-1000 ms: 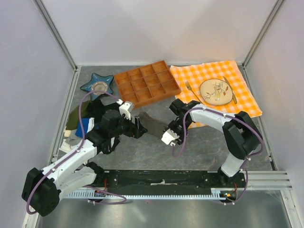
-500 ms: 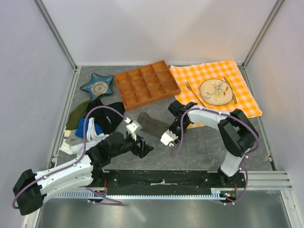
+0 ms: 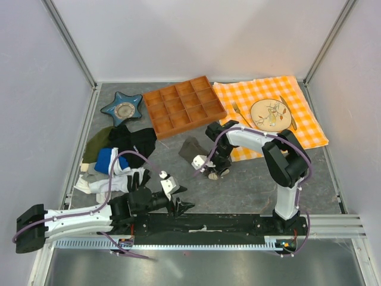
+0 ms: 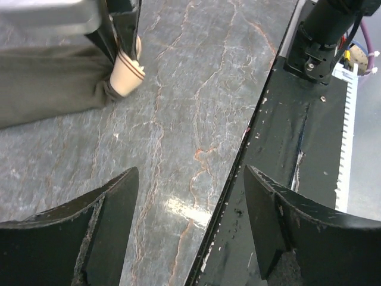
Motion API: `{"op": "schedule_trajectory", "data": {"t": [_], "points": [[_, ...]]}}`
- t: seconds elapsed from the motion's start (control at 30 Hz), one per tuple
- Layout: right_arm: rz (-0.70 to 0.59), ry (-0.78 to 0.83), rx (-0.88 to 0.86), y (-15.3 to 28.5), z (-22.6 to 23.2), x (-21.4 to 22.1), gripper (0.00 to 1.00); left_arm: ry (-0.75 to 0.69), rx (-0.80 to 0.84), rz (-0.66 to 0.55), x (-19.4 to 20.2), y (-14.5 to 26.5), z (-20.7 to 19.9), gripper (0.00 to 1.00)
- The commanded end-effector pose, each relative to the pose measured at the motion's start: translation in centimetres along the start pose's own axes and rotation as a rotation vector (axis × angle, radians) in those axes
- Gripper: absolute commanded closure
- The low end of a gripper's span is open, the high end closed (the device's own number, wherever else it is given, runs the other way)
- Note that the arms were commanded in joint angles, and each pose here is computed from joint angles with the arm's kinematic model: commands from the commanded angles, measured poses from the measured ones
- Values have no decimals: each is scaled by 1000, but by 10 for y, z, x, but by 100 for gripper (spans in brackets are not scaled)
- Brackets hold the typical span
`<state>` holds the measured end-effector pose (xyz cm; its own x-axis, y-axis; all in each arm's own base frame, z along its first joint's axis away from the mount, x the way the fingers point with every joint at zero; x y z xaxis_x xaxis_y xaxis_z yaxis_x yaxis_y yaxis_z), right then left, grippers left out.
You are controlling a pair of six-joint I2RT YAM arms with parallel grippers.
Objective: Roll the underwear
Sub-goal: Roll the underwear to the center of the board.
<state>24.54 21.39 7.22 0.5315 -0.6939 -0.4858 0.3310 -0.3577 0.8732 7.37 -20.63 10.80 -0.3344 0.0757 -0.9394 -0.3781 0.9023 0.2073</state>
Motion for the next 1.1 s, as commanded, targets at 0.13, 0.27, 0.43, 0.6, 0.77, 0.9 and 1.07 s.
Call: {"op": "schedule_trajectory", "data": {"t": [0.13,0.27,0.43,0.6,0.77,0.9,1.07], "points": [[-93,-546,-323,-25,39,-22,87,-230,5,-71,-18,-19,-10,22],[-84,-638,-367,-40,29,-17,87,-338,-15,13,-10,-37,-9,21],[-93,-681,-388,-53,25,-12,85,-413,-45,-20,-19,-59,-9,20],[-115,-691,-374,-56,20,-14,82,-478,-51,35,-9,-83,-8,20],[-122,-693,-361,-57,17,-14,80,-498,-41,54,-6,-104,-11,24],[-129,-696,-362,-59,17,-14,78,-517,-70,76,-2,-115,-8,28],[-139,-700,-368,-61,19,-15,76,-518,-68,116,8,-125,-7,34]]}}
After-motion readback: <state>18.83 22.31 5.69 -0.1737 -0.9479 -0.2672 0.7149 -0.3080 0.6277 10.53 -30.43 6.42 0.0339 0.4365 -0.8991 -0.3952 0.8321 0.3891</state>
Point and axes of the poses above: each gripper's point midway between its finger pads, its own y axis back along the fingers, its own z axis along the line the jaws close on, x = y × z, the point moved 6 cm from there along y, back along the fingers, and after that the axes turned 4 degrees about y, right-handed, at the moved point
